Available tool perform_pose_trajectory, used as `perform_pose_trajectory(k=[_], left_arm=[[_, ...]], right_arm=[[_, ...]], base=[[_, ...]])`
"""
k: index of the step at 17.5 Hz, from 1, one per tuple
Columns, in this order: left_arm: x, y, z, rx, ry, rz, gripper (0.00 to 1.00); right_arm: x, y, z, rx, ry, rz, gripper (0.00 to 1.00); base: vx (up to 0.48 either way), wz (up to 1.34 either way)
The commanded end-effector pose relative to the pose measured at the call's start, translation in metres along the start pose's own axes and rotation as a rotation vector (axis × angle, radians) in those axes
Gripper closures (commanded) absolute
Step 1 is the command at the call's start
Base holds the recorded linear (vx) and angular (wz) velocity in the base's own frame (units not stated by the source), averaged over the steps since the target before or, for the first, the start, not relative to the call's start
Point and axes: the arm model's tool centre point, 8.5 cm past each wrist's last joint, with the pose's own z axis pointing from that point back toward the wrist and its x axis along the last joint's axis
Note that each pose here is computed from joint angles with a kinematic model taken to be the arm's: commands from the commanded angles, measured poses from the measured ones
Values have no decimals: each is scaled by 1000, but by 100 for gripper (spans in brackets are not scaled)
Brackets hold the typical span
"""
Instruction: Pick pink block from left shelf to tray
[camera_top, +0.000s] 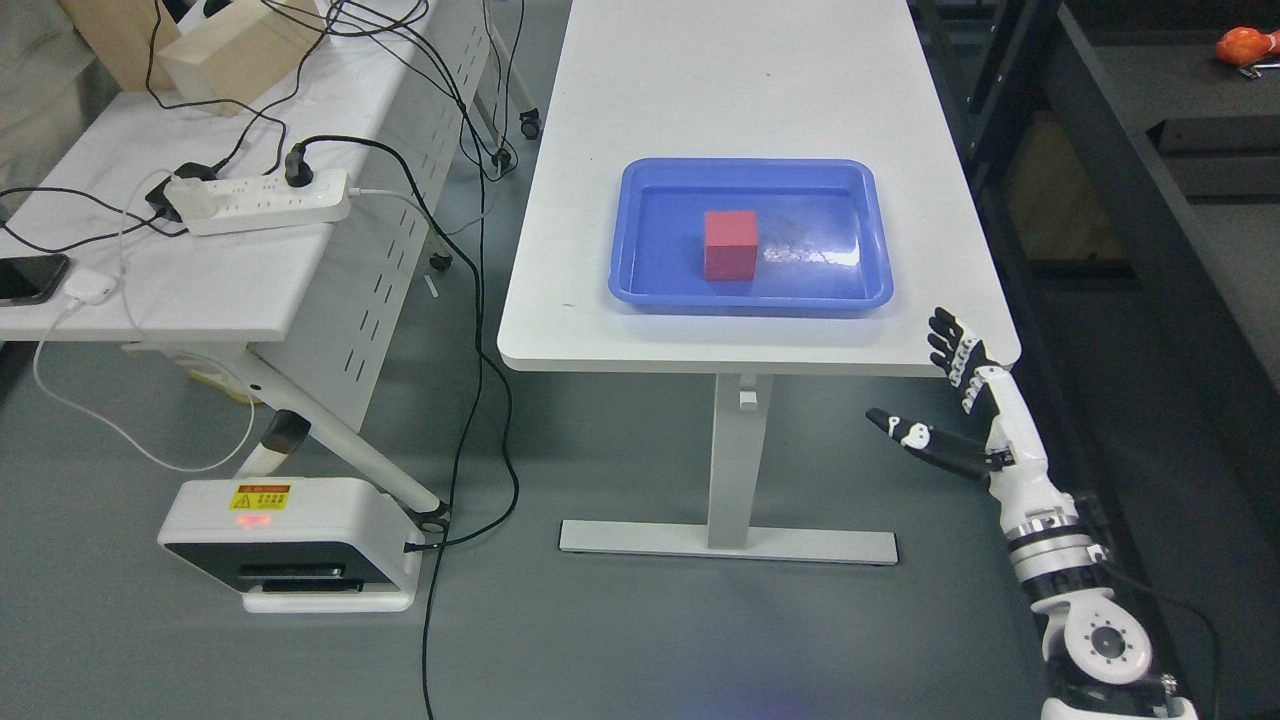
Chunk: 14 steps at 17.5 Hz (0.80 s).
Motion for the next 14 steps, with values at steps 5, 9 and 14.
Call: perform_pose_trajectory(k=[5, 9, 14], left_arm=[[-7, 10, 2, 15, 3, -2, 0], [-7, 10, 2, 15, 3, -2, 0], [-7, 10, 2, 15, 3, -2, 0]], right_arm=[[0, -4, 1, 12, 0, 18, 0], [0, -4, 1, 12, 0, 18, 0], [0, -4, 0, 12, 0, 17, 0]], base=[[-11, 16], [0, 0], [0, 0]])
